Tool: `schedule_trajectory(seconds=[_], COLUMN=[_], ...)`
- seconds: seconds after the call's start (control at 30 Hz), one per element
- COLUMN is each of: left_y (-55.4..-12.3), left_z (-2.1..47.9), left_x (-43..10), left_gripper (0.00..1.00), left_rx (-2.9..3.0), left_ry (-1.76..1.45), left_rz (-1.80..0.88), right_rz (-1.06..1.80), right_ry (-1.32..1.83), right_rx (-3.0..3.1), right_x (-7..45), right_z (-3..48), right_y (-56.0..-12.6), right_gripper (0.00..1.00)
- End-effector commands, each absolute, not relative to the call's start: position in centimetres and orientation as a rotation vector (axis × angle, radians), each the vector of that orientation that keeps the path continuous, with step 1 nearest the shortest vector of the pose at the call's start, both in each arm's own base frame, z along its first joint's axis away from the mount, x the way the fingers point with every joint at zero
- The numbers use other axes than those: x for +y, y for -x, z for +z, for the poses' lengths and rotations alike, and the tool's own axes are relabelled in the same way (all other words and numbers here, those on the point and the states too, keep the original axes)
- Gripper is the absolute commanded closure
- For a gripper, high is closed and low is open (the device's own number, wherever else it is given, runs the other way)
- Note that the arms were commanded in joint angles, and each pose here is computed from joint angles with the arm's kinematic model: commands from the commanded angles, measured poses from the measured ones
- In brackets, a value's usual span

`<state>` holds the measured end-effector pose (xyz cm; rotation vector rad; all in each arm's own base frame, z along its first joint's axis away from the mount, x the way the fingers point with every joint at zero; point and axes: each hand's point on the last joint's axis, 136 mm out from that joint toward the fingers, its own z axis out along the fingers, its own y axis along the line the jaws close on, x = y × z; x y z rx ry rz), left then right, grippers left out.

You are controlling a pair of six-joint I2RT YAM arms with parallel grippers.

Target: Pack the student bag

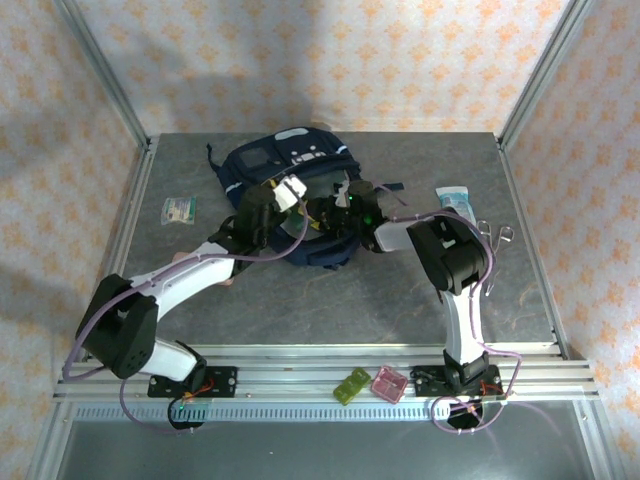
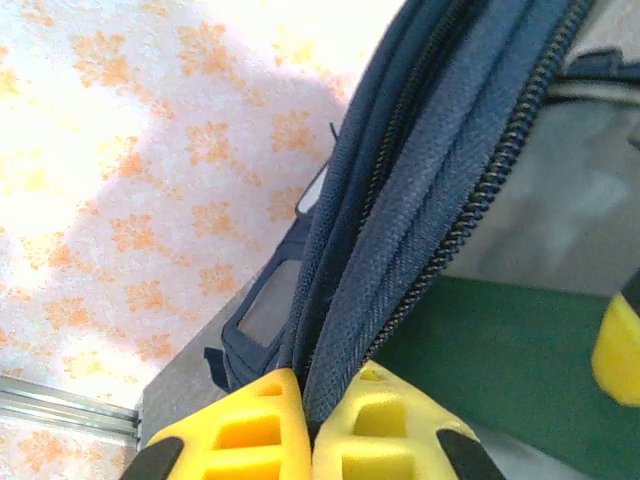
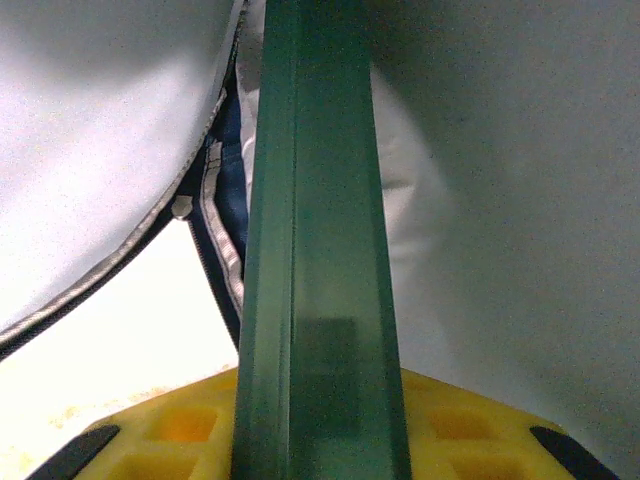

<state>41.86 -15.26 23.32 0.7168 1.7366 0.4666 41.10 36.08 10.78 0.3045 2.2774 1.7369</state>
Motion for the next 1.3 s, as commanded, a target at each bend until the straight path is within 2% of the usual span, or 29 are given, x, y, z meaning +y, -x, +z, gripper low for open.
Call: schedule_trajectory(seconds=[0.0, 0.2, 0.33, 0.5, 0.6, 0.93, 1.27], left_y=[-41.3, -40.4, -40.4, -40.5, -40.5, -39.8, -39.4], left_z=[32.0, 31.4, 31.0, 30.3, 29.8, 28.7, 28.2], left_x=[-16.1, -17.6, -18.1, -17.7, -17.7, -18.6, -19.9], left_gripper=[1.00, 1.00, 1.00, 1.00, 1.00, 1.00, 1.00], left_rx=[1.561, 1.568, 1.585, 1.608, 1.623, 1.636, 1.644], left_ry=[-0.523, -0.514, -0.477, -0.450, -0.450, -0.467, -0.484], left_rz=[0.312, 0.231, 0.198, 0.204, 0.201, 0.172, 0.139], right_rz=[1.789, 1.826, 1.707, 1.517, 1.454, 1.371, 1.351], right_ry=[-0.338, -0.345, -0.370, -0.447, -0.460, -0.458, -0.427], right_rx=[2.128, 2.040, 2.153, 2.254, 2.273, 2.342, 2.324], right_x=[36.0, 38.6, 40.9, 38.5, 36.6, 33.9, 36.2], right_z=[13.9, 16.2, 14.1, 11.6, 11.3, 10.4, 10.2], right_y=[-42.6, -45.2, -47.1, -46.5, -45.3, -41.8, -44.3], right_gripper=[0.70, 0.70, 0.58, 0.42, 0.39, 0.39, 0.50])
